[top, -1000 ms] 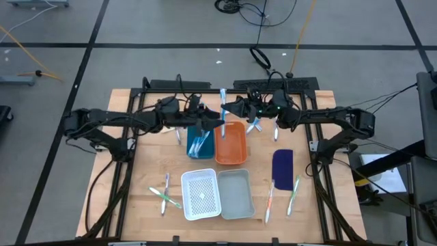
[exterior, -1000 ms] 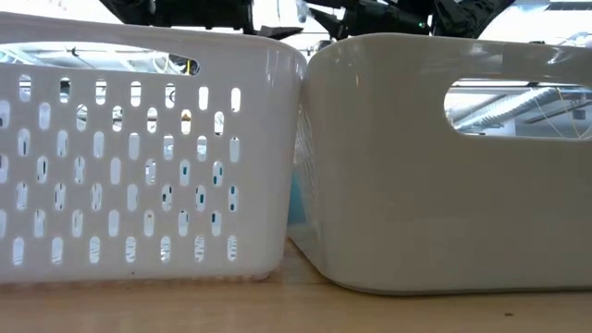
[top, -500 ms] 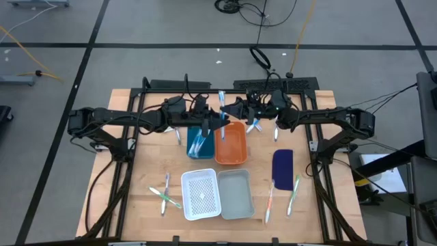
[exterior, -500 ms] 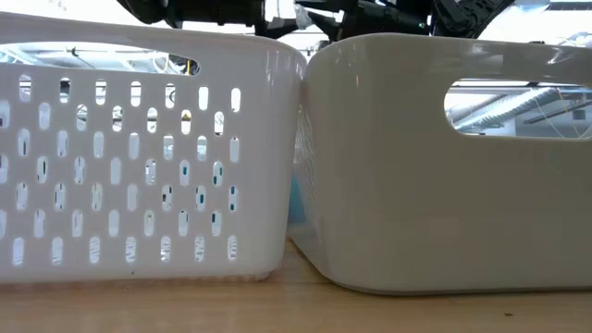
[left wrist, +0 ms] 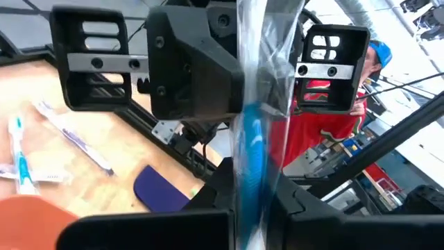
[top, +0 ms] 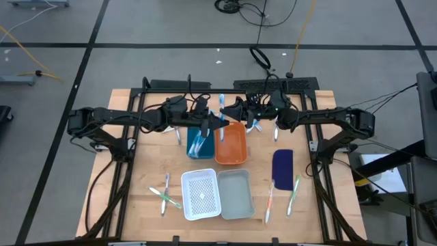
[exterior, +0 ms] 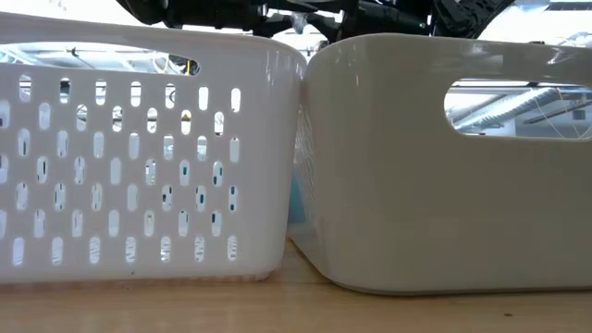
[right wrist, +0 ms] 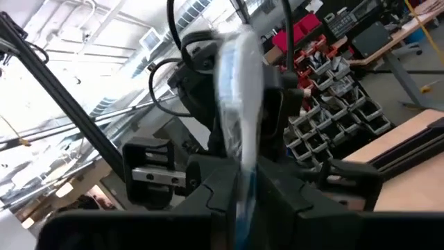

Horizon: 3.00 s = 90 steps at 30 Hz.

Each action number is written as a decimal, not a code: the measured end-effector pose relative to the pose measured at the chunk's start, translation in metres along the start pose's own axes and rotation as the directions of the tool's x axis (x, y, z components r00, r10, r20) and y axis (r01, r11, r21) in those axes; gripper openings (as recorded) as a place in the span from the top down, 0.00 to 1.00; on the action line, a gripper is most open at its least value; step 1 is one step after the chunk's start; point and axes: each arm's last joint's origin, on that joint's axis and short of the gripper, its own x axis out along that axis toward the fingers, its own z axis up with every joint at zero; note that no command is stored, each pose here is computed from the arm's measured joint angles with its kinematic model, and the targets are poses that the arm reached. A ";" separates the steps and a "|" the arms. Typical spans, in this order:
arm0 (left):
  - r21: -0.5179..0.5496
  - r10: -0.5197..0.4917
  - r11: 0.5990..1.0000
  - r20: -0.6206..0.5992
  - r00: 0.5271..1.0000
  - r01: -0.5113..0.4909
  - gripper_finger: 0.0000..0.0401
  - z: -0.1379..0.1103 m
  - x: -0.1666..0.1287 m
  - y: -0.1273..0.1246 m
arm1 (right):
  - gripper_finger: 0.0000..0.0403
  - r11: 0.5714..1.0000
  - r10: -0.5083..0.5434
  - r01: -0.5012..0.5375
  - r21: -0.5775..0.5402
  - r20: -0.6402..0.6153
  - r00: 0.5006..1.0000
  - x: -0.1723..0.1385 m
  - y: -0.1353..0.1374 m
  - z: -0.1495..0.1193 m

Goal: Pick & Place Toothbrushes
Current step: Put the blue toothbrush into the blue bin

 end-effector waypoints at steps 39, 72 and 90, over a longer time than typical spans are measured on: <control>-0.462 0.266 0.674 -0.576 0.773 -0.576 0.98 -0.019 -0.069 0.033 | 0.99 0.989 -0.005 -0.033 -0.142 -0.256 0.967 -0.042 -0.013 -0.001; -0.569 0.070 0.307 -0.786 0.614 -0.763 0.98 -0.051 -0.048 0.131 | 1.00 0.984 -0.099 0.077 -0.162 -0.129 0.987 -0.105 0.009 -0.021; -0.584 0.118 0.315 -0.758 0.642 -0.748 0.94 -0.046 -0.048 0.140 | 1.00 0.984 -0.098 0.076 -0.161 -0.131 0.986 -0.105 0.008 -0.021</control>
